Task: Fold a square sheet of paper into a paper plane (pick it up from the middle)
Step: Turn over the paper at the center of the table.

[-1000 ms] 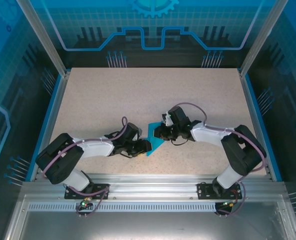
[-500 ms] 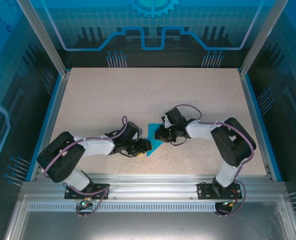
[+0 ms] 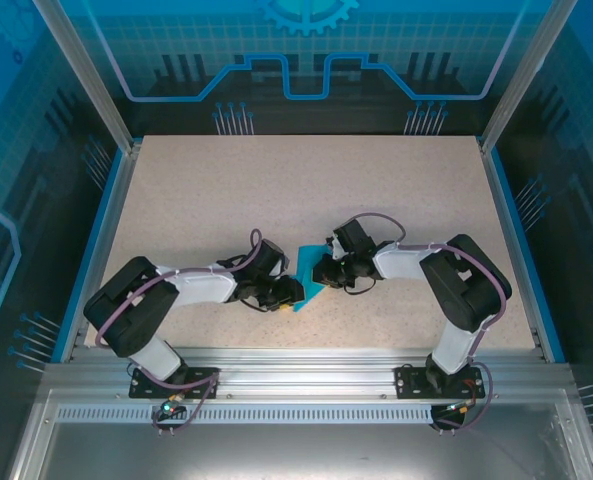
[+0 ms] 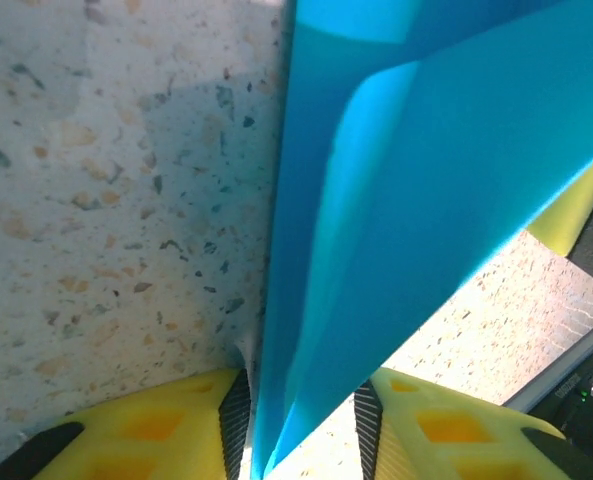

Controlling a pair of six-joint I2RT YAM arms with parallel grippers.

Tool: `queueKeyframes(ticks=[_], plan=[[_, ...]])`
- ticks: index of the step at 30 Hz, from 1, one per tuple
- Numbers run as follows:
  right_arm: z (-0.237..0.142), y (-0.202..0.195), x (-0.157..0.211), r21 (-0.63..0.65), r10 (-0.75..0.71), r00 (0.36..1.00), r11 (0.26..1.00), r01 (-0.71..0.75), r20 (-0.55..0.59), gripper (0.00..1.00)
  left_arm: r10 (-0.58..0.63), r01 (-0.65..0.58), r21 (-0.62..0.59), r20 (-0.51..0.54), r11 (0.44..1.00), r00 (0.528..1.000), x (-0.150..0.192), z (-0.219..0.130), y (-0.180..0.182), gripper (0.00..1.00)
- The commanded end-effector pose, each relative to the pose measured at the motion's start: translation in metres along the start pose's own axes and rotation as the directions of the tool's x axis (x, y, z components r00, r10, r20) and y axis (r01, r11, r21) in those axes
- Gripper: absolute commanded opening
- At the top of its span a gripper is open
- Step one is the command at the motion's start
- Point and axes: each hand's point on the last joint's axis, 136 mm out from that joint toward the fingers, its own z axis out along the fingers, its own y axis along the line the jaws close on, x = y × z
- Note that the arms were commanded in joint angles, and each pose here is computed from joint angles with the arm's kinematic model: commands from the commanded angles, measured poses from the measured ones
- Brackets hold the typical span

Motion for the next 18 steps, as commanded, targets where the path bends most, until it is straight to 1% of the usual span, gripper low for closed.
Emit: queueKeyframes(ticks=[1, 6, 11, 18], plan=[[0.004, -0.010, 0.005, 0.003, 0.029, 0.999, 1.000, -0.029, -0.021, 0.14, 0.084, -0.082, 0.071, -0.022, 0.994, 0.996, 0.004, 0.010, -0.025, 0.34], [0.004, -0.011, 0.007, 0.006, 0.031, 0.999, 1.000, -0.031, -0.024, 0.14, 0.096, -0.095, 0.085, -0.006, 0.992, 0.995, 0.001, 0.007, -0.031, 0.27], [0.003, -0.011, 0.007, 0.007, 0.030, 0.999, 1.000, -0.030, -0.021, 0.14, 0.093, -0.094, 0.073, 0.006, 0.993, 0.996, -0.002, 0.006, -0.030, 0.23], [-0.005, -0.004, 0.006, -0.008, 0.021, 1.000, 1.000, -0.021, -0.014, 0.16, 0.081, -0.081, 0.013, 0.038, 0.997, 0.996, -0.004, -0.001, -0.020, 0.16]])
